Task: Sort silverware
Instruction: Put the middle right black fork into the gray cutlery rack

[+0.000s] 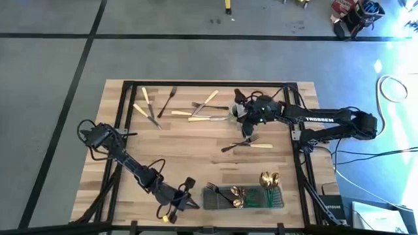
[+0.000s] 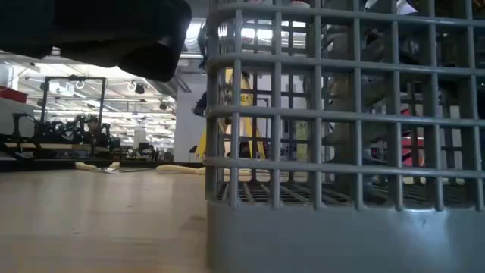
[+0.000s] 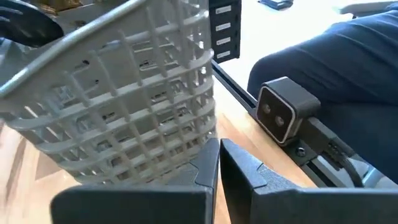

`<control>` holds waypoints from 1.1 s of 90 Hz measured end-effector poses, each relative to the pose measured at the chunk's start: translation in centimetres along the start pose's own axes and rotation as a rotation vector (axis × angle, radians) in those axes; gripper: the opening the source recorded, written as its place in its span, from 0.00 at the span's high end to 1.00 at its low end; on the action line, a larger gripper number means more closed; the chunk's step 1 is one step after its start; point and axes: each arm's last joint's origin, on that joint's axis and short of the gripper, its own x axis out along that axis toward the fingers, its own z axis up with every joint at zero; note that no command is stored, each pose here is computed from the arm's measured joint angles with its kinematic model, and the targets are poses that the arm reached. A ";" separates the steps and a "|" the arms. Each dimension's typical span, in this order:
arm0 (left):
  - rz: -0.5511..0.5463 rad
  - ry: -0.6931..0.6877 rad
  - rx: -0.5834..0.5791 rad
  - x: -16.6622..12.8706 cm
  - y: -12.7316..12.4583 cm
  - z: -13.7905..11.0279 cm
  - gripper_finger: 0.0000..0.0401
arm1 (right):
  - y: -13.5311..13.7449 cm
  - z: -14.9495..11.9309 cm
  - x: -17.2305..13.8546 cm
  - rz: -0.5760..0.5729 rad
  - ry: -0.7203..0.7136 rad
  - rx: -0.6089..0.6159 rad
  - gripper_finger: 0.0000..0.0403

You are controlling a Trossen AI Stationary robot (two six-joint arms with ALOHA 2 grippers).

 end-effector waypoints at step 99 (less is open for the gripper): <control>-0.002 -0.003 -0.003 -0.2 -0.6 0.0 1.00 | 0.2 -4.0 -1.7 -0.095 0.444 0.029 1.00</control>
